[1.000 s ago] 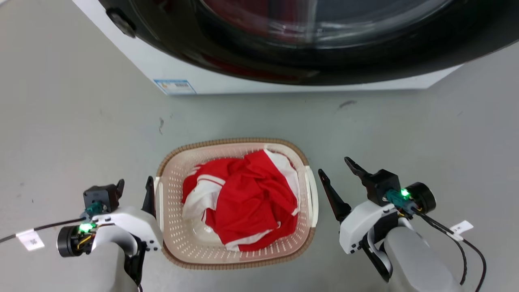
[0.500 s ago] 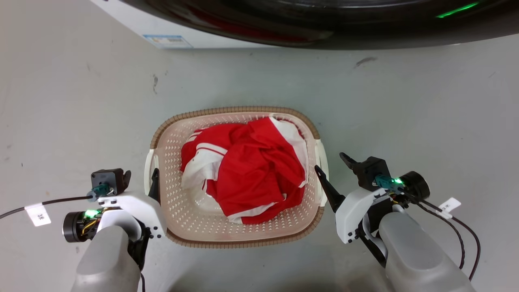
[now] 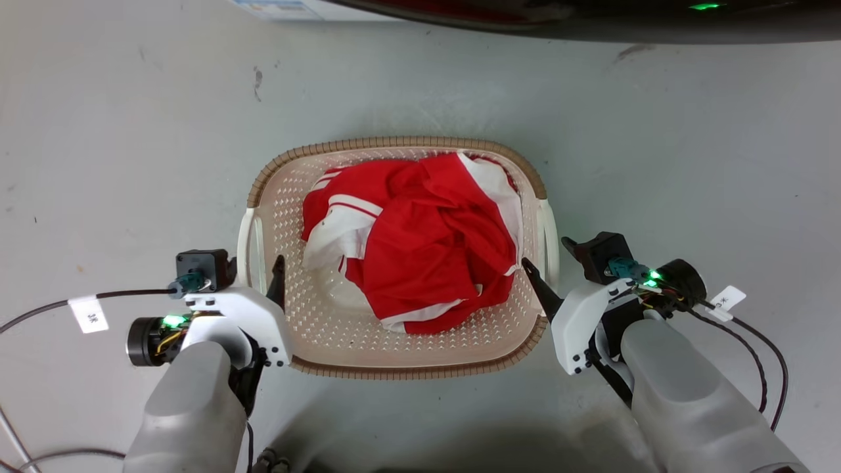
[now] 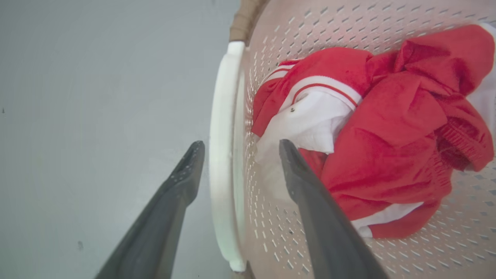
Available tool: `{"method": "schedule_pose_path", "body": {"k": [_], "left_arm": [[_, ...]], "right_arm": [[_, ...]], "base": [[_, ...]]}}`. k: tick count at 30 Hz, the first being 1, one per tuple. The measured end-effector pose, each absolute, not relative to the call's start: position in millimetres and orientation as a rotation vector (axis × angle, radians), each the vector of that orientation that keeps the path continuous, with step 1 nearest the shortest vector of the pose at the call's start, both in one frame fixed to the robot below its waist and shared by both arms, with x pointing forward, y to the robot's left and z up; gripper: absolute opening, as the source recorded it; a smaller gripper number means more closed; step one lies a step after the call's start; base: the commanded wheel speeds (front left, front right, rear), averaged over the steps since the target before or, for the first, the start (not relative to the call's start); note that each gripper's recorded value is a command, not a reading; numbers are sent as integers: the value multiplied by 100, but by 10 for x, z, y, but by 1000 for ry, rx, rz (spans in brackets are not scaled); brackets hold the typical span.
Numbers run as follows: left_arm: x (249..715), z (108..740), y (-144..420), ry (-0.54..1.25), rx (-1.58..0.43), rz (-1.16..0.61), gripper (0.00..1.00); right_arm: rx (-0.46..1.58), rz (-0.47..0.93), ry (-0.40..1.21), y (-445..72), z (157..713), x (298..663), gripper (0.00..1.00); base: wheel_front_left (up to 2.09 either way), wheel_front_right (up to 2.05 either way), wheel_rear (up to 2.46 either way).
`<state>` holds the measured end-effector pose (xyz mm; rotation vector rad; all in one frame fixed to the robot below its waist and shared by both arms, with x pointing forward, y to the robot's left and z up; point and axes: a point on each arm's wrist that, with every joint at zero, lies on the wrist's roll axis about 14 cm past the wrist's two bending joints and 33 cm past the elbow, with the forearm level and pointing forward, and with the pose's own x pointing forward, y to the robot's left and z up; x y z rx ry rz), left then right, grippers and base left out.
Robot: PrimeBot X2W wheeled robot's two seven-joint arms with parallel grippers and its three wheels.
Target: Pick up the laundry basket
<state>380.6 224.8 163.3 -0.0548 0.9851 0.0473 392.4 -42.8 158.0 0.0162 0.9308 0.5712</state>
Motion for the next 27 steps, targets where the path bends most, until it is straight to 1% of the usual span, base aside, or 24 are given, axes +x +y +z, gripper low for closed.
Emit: {"method": "schedule_pose_path", "body": {"k": [3, 10, 11, 12, 13, 14, 21, 27], "left_arm": [[3740, 1552, 2202, 1021, -60, 38, 100], [3761, 1460, 2132, 1048, -59, 11, 100], [3751, 1454, 2119, 1053, -59, 7, 84], [3741, 1449, 2106, 1059, -60, 4, 21], [3732, 1445, 2095, 1063, -61, 1, 0], [3722, 1444, 2090, 1067, -60, -2, 0], [3723, 1501, 2030, 1065, -71, -16, 0], [3726, 1660, 2000, 1039, -85, -16, 0]], "right_arm": [[17, 566, 961, -448, 1492, 3896, 100], [22, 564, 991, -444, 1381, 3896, 100], [21, 567, 993, -440, 1378, 3894, 100], [22, 569, 993, -434, 1380, 3891, 50], [21, 571, 991, -431, 1386, 3894, 2], [19, 573, 989, -431, 1393, 3899, 0], [6, 550, 996, -507, 1433, 3910, 0], [-17, 563, 975, -502, 1594, 3939, 0]], "base": [[0, 0, 0], [0, 0, 0], [0, 0, 0], [0, 0, 0], [0, 0, 0], [0, 0, 0], [0, 0, 0], [0, 0, 0]]}}
